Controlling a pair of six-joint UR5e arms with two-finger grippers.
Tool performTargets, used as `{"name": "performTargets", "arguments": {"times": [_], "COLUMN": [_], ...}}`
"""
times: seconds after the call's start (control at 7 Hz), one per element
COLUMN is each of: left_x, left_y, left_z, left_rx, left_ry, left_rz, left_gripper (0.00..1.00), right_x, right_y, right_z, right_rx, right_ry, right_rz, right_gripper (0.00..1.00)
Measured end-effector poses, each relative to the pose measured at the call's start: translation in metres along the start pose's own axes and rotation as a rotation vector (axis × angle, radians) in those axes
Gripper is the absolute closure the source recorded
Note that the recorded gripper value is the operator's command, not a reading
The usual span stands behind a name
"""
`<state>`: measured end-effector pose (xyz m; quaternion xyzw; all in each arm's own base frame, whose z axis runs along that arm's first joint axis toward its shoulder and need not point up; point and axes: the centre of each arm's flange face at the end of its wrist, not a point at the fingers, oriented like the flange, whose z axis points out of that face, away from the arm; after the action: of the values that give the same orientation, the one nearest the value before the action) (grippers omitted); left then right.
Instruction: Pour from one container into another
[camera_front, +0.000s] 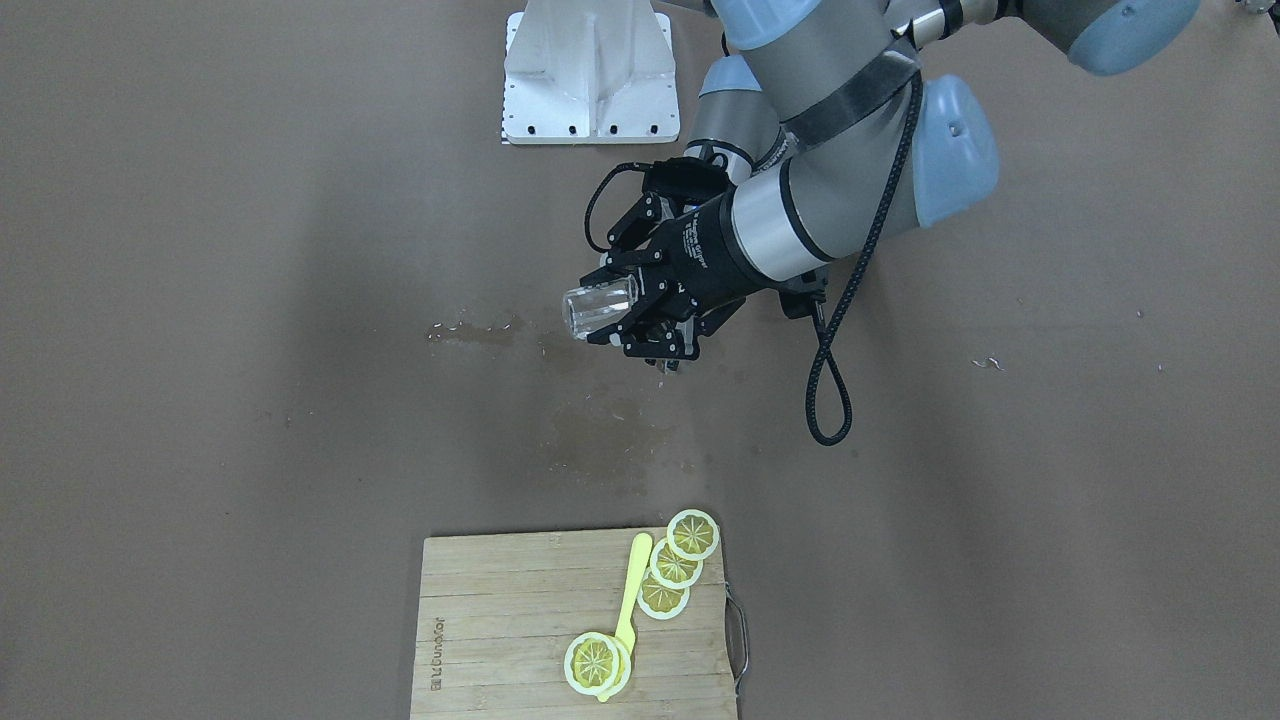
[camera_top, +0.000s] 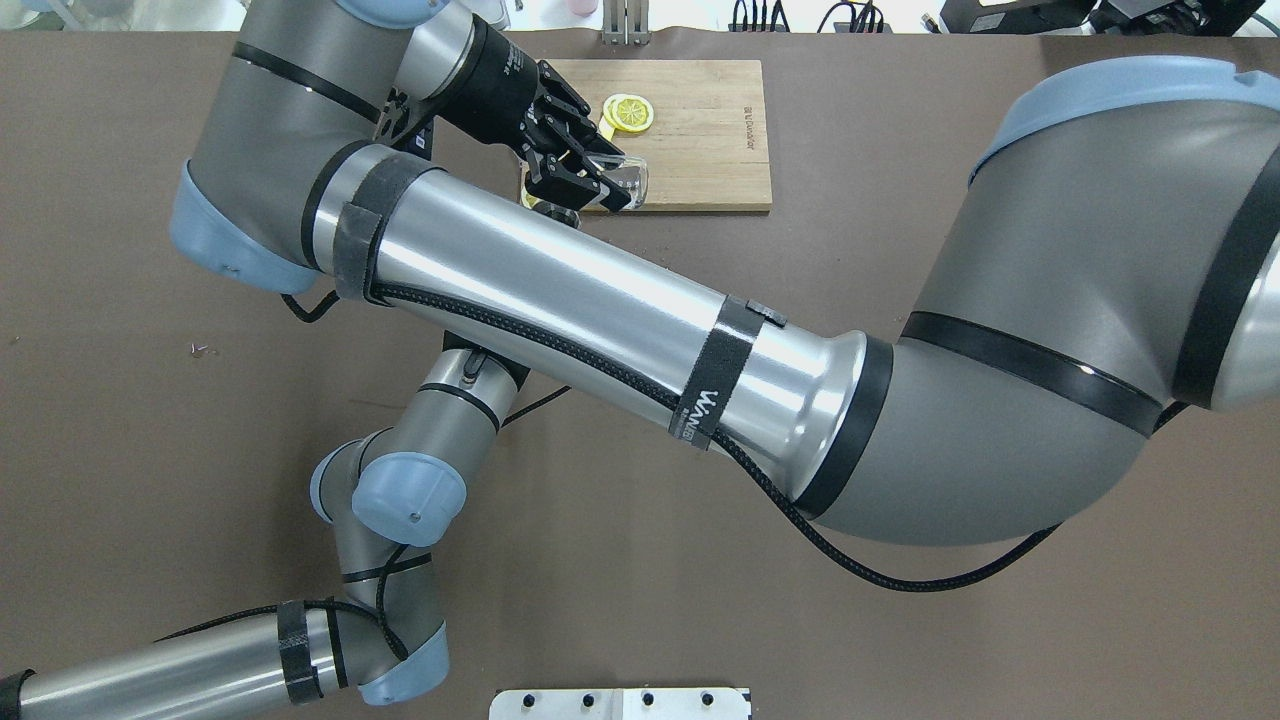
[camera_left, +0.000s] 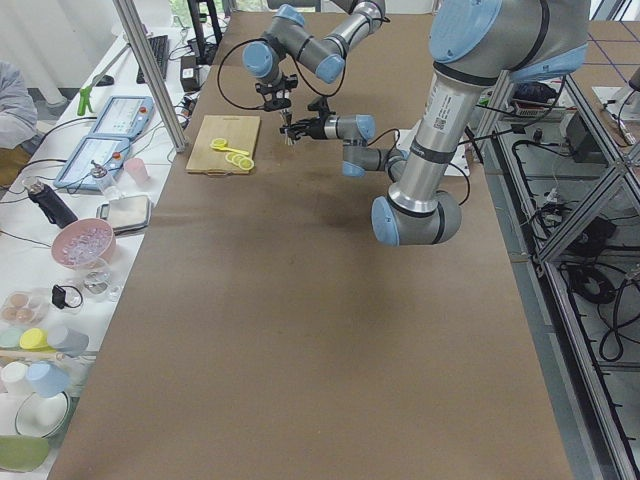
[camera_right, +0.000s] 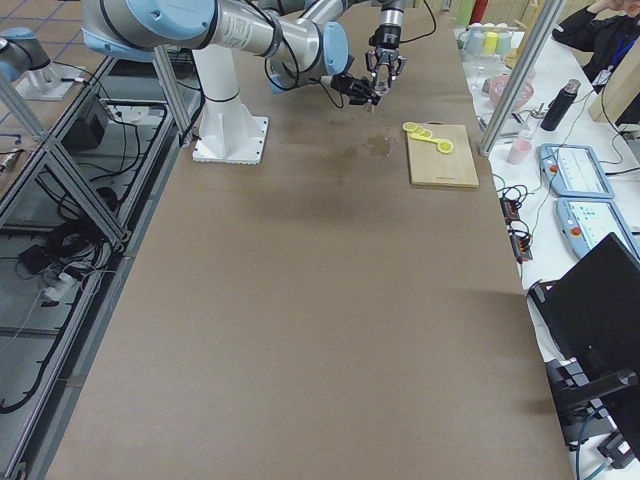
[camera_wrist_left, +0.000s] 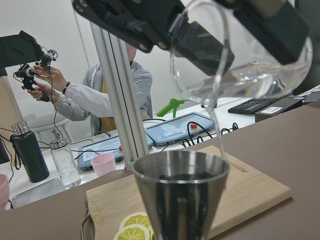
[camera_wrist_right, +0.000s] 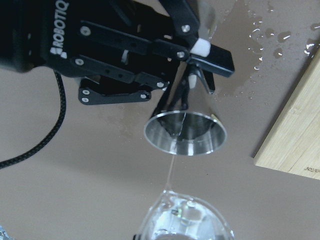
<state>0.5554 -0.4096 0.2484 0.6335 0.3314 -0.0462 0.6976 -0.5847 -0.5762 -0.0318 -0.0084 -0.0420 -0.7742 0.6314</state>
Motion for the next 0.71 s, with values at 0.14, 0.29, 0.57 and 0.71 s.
{"name": "performTargets", "arguments": {"times": [0.14,0.29,0.57,0.71], "left_x": [0.0,0.0,0.0,0.0], "left_y": [0.0,0.0,0.0,0.0], "left_z": [0.0,0.0,0.0,0.0], "left_rx": [0.0,0.0,0.0,0.0], "left_ry": [0.0,0.001,0.0,0.0], "left_rz": [0.0,0.0,0.0,0.0], "left_gripper": [1.0,1.0,1.0,1.0], "right_x": [-0.001,-0.002,-0.006,-0.008], "right_y": [0.0,0.001,0.007,0.015], "right_z": [-0.002,-0.006,-0.014,-0.015], "right_rx": [0.008,0.024,0.089,0.129], "right_ry": [0.004,0.016,0.054,0.071], "right_rz": [0.001,0.003,0.003,0.006], "right_gripper": [1.0,1.0,1.0,1.0]}}
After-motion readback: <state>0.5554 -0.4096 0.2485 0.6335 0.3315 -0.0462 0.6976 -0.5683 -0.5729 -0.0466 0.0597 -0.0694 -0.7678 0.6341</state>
